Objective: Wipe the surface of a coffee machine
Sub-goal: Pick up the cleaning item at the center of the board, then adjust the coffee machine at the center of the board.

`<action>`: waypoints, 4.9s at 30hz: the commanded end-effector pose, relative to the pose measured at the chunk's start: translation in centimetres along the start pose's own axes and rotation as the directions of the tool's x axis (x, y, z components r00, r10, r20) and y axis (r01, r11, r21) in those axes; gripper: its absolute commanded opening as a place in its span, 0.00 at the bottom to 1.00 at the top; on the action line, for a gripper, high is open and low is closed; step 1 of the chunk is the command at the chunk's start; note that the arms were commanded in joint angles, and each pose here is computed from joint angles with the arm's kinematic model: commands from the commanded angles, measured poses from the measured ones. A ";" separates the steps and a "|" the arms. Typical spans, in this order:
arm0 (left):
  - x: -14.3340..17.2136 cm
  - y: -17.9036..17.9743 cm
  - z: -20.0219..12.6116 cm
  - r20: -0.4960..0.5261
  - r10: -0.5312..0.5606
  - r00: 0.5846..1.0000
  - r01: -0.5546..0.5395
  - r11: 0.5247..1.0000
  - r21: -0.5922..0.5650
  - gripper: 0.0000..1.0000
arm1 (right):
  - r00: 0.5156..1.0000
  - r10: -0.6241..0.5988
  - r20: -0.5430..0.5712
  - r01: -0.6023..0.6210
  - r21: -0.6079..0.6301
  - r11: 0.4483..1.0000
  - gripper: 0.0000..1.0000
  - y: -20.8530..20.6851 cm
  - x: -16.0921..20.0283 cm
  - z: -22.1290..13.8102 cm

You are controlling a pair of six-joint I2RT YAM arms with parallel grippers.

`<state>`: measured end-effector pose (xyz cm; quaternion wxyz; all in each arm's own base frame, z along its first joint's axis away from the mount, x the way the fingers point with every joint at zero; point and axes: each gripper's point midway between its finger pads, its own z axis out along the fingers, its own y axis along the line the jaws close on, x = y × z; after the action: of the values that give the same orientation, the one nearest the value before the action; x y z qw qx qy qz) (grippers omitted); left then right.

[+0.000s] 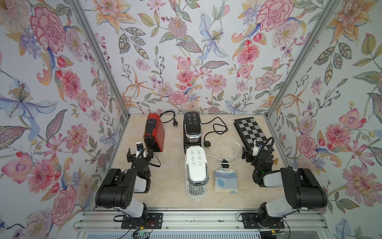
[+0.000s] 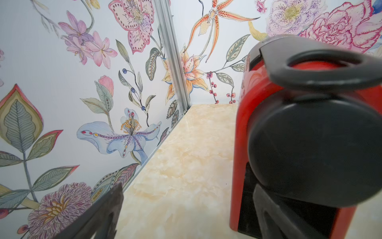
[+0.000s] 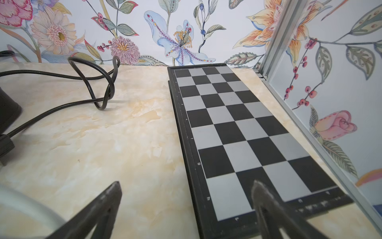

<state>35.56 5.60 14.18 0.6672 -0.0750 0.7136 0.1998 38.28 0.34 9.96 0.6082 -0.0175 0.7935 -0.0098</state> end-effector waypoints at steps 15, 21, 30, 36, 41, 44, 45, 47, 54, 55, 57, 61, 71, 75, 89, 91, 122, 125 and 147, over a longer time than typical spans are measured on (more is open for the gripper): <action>-0.8 -0.4 0.0 0.030 -0.018 0.999 0.017 1.000 0.016 0.99 | 1.000 -0.001 0.025 0.001 -0.015 1.000 1.00 0.3 -0.8 0.2; -0.7 -0.4 0.0 0.029 -0.017 0.999 0.017 1.000 0.016 0.99 | 1.000 0.003 0.012 -0.003 0.004 1.000 1.00 -0.1 -2.0 0.2; -0.9 -0.9 -0.2 0.039 -0.004 0.999 0.003 0.999 0.034 0.99 | 0.977 0.173 -0.122 -0.142 0.228 0.963 1.00 -2.7 -6.4 -4.7; -1.0 0.0 -0.5 0.042 -0.016 0.999 0.017 1.000 -0.022 0.99 | 0.941 0.115 -0.317 -0.057 0.186 0.981 1.00 2.3 -5.9 -9.2; -1.7 0.0 -0.9 0.064 -0.012 0.998 0.015 0.999 -0.046 0.99 | 0.875 0.122 -0.469 -0.132 0.013 0.991 1.00 7.7 -2.1 -12.6; -1.3 0.2 -2.1 0.074 -0.002 0.997 0.004 0.999 -0.038 0.99 | 0.822 0.070 -0.565 -0.111 -0.037 0.993 0.98 10.4 1.0 -14.1; -1.4 0.2 -2.3 0.080 -0.001 0.997 0.003 0.999 -0.033 0.99 | 0.810 0.046 -0.585 -0.102 -0.063 0.993 0.98 11.6 1.8 -14.7; -1.5 0.2 -2.3 0.085 -0.002 0.996 0.004 1.000 -0.028 0.99 | 0.791 0.012 -0.612 -0.088 -0.094 0.992 0.98 13.3 3.2 -15.4; -2.2 0.1 -1.8 0.050 0.020 0.999 -0.018 0.999 -0.040 0.99 | 0.731 -0.056 -0.680 -0.050 -0.136 0.989 0.95 16.0 7.0 -16.7; -3.3 0.1 -1.3 0.047 0.017 0.999 -0.015 0.999 -0.047 0.99 | 0.727 -0.059 -0.684 -0.062 -0.151 0.987 0.95 16.5 7.2 -16.7; -5.0 1.5 -1.4 0.063 -0.016 0.998 0.023 0.993 -0.114 0.99 | 0.709 -0.064 -0.702 -0.087 -0.176 0.981 0.94 17.3 7.8 -16.9; -10.3 4.2 -2.2 0.128 -0.156 0.979 0.181 0.959 -0.218 0.99 | 0.653 -0.094 -0.751 -0.098 -0.207 0.974 0.94 18.4 9.7 -17.4; -18.7 0.8 -3.2 0.112 -0.242 0.964 0.247 0.968 -0.036 0.99 | 0.565 -0.053 -0.823 -0.092 -0.127 0.988 0.74 17.6 14.7 -17.6; -20.2 -0.2 -4.2 0.113 -0.271 0.956 0.268 0.962 0.046 0.99 | 0.543 -0.057 -0.838 -0.098 -0.131 0.986 0.49 17.4 15.3 -18.1; -19.3 -7.2 -8.7 0.011 -0.235 0.972 0.221 0.930 0.293 0.99 | 0.687 -0.067 -0.724 -0.296 -0.363 0.883 0.00 19.0 3.8 -18.7; -20.0 -9.2 -9.9 0.012 -0.219 0.976 0.197 0.899 0.391 0.99 | 0.724 -0.080 -0.685 -0.343 -0.458 0.820 0.00 20.3 0.8 -19.5; -16.7 -22.9 -20.3 -0.372 -0.067 0.926 0.356 0.492 0.795 0.99 | 0.735 0.136 -0.665 -0.678 -0.722 0.136 0.00 25.6 -7.7 -21.0; -15.6 -23.0 -20.0 -0.400 -0.085 0.913 0.384 0.514 0.767 0.99 | 0.719 0.166 -0.675 -0.695 -0.703 0.150 0.00 25.6 -5.8 -19.8; -14.1 -23.4 -20.9 -0.460 -0.141 0.877 0.468 0.473 0.746 0.99 | 0.496 0.039 -0.867 -0.866 -0.492 0.090 0.00 33.3 6.3 -19.5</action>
<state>27.50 -24.41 26.00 0.5435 0.0637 0.7877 -0.2829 19.18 31.32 5.68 0.1058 -0.0438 0.7720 0.6252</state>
